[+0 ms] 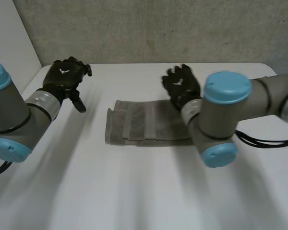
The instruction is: Fold the towel.
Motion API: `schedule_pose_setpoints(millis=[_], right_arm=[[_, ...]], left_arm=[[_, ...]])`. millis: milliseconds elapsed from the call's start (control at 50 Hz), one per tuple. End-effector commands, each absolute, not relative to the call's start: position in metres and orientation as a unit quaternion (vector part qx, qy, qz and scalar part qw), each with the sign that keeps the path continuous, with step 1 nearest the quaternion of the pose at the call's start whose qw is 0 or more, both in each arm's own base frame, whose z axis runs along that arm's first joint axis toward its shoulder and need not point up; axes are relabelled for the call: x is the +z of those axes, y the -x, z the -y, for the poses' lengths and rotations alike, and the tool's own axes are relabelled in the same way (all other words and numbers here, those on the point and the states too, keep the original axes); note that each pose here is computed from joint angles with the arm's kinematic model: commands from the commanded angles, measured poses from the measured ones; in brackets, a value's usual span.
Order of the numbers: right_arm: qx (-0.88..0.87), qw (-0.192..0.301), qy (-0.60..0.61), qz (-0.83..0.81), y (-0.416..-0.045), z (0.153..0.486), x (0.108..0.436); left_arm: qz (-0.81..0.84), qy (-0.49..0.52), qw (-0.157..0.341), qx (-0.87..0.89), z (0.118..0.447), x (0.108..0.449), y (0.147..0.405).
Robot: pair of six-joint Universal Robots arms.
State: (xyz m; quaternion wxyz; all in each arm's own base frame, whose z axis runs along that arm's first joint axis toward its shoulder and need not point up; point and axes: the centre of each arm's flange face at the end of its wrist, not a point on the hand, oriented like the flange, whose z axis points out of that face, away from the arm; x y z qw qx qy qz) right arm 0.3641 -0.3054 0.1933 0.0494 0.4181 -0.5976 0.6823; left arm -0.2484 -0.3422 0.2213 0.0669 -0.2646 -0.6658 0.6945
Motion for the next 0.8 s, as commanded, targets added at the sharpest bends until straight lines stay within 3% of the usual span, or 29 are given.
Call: schedule_pose_setpoints(millis=[20,200,320,480,800], right_arm=[[0.607,0.058,-0.416,0.675,-0.318,0.31,0.163],[0.568,0.057,-0.37,0.733,-0.277,0.312,0.142],[0.561,0.039,-0.362,0.743,-0.273,0.308,0.138],[0.559,0.036,-0.362,0.745,-0.273,0.307,0.137],[0.555,0.035,-0.364,0.747,-0.273,0.305,0.132]], left_arm=[[0.664,0.295,0.092,0.68,0.325,0.209,0.273],[0.676,0.349,0.131,0.636,0.295,0.178,0.312],[0.664,0.412,0.113,0.613,0.289,0.15,0.334],[0.661,0.446,0.101,0.595,0.289,0.127,0.347],[0.657,0.437,0.097,0.607,0.306,0.121,0.355]])
